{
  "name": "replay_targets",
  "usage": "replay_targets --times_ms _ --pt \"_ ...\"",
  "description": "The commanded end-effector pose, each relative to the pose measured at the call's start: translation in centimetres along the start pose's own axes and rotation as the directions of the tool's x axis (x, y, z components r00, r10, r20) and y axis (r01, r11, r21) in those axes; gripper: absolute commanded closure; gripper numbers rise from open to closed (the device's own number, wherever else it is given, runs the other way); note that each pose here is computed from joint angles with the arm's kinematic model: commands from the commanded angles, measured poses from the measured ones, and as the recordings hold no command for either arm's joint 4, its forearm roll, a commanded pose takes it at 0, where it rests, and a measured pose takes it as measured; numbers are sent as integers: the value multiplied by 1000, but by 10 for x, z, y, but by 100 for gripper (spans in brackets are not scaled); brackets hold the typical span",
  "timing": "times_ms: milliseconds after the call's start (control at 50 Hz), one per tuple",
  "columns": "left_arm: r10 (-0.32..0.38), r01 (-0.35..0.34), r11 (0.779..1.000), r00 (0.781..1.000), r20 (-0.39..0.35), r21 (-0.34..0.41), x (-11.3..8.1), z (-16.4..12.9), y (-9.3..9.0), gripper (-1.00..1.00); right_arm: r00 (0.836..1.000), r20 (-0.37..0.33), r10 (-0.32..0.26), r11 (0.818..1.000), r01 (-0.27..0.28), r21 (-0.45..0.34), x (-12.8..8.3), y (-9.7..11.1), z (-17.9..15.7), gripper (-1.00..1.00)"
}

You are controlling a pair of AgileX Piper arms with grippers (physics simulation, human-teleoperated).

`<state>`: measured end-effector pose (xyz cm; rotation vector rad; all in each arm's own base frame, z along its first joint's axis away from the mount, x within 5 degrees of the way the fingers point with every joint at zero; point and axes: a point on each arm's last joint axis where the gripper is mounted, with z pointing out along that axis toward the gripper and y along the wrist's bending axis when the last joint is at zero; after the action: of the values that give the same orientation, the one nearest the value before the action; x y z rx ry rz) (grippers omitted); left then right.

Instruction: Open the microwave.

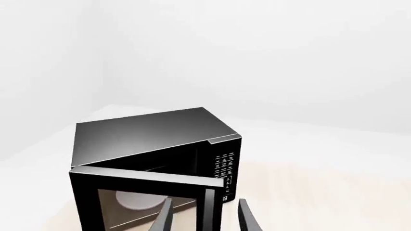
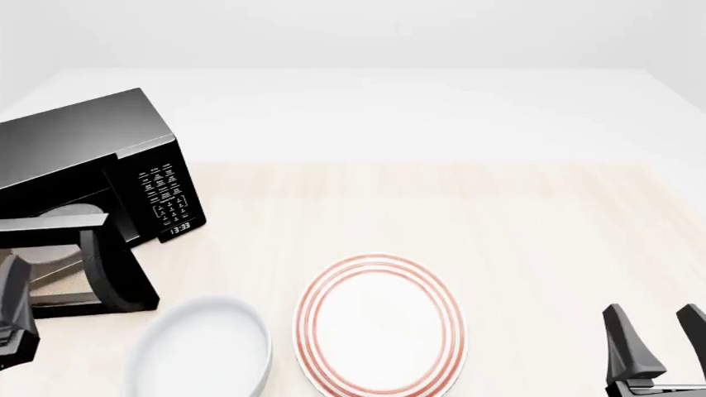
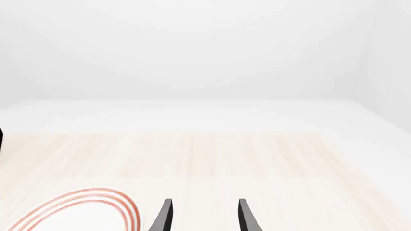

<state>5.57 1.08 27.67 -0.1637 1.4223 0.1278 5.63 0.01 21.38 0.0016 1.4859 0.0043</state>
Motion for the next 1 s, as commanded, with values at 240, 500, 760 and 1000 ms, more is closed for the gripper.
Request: replay_targets --times_ms 240,500,760,1000 --pt "44 -45 999 998 42 9 -50 -5 -2 -100 1000 0 0 1000 0 0 0 0 0 -100" --pt "102 -103 994 995 14 30 -80 11 -5 -100 1000 -1 1 1000 -1 1 0 0 0 -100" --pt "109 -110 993 994 25 42 -104 29 -7 -100 1000 0 0 1000 0 0 0 0 0 -100" --pt "79 -80 996 996 33 47 -124 40 -9 -100 1000 0 0 1000 0 0 0 0 0 -100"
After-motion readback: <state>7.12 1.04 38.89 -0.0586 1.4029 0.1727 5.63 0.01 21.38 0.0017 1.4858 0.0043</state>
